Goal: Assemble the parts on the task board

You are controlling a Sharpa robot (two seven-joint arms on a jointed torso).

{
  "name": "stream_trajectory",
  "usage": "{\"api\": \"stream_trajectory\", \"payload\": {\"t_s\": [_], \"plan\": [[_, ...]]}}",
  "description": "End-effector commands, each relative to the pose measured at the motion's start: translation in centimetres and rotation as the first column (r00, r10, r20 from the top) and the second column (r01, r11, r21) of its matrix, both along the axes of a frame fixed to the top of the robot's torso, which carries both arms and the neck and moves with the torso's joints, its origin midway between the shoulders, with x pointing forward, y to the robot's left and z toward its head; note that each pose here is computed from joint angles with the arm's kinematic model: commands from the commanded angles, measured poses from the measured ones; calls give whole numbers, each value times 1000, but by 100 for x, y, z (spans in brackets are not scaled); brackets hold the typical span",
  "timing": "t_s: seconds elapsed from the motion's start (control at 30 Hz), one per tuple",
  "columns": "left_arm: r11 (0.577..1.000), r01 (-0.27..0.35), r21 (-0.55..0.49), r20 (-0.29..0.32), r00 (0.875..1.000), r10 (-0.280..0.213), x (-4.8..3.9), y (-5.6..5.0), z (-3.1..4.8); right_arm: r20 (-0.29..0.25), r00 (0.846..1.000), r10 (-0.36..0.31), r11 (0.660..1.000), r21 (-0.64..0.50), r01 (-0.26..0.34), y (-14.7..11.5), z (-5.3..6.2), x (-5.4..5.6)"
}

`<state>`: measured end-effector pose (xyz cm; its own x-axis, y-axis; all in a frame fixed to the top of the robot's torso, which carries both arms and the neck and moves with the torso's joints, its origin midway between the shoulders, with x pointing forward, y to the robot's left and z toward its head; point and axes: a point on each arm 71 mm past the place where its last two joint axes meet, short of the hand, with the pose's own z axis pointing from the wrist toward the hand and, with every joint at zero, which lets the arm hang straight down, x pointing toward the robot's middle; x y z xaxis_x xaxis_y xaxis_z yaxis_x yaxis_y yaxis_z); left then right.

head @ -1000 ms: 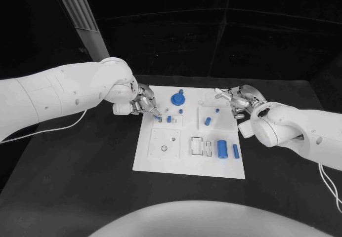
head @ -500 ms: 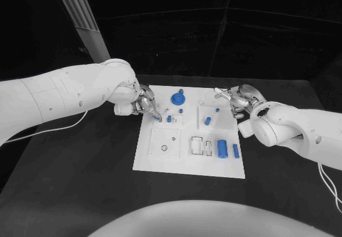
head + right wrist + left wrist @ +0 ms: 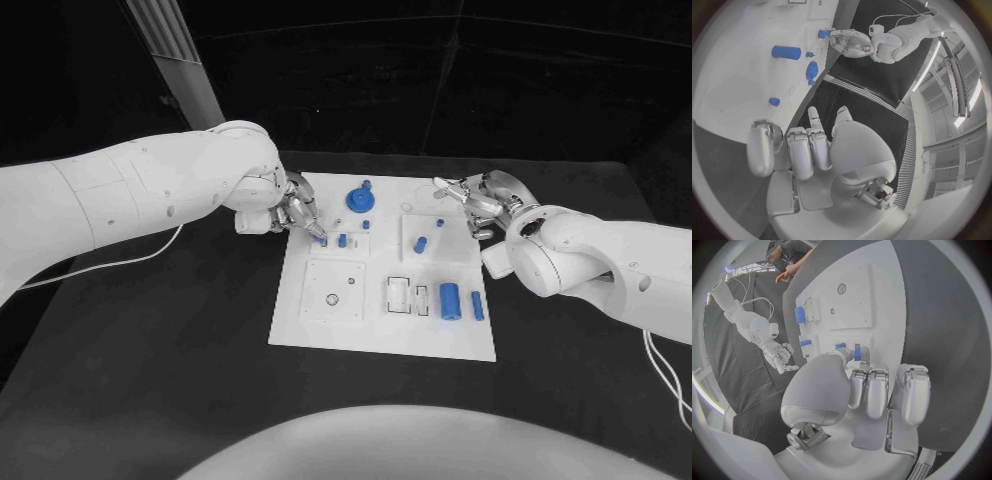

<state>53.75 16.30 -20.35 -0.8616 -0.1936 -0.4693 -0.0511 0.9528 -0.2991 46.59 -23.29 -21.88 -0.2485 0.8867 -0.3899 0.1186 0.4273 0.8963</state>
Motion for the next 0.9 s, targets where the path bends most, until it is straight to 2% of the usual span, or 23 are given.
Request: {"api": "stream_trajectory", "payload": {"t_s": [0.03,0.3,0.9], "plan": [[1000,3,18,-1,1000,-3,0,-11,-4,16,1000,2,1000,2,-2,8,20,0],[1000,13,25,-11,1000,-13,-9,-52,-19,14,1000,4,1000,2,-4,5,23,-10],[998,21,57,2,1000,-21,5,-35,-33,12,1000,7,1000,3,-7,20,22,-12]]}}
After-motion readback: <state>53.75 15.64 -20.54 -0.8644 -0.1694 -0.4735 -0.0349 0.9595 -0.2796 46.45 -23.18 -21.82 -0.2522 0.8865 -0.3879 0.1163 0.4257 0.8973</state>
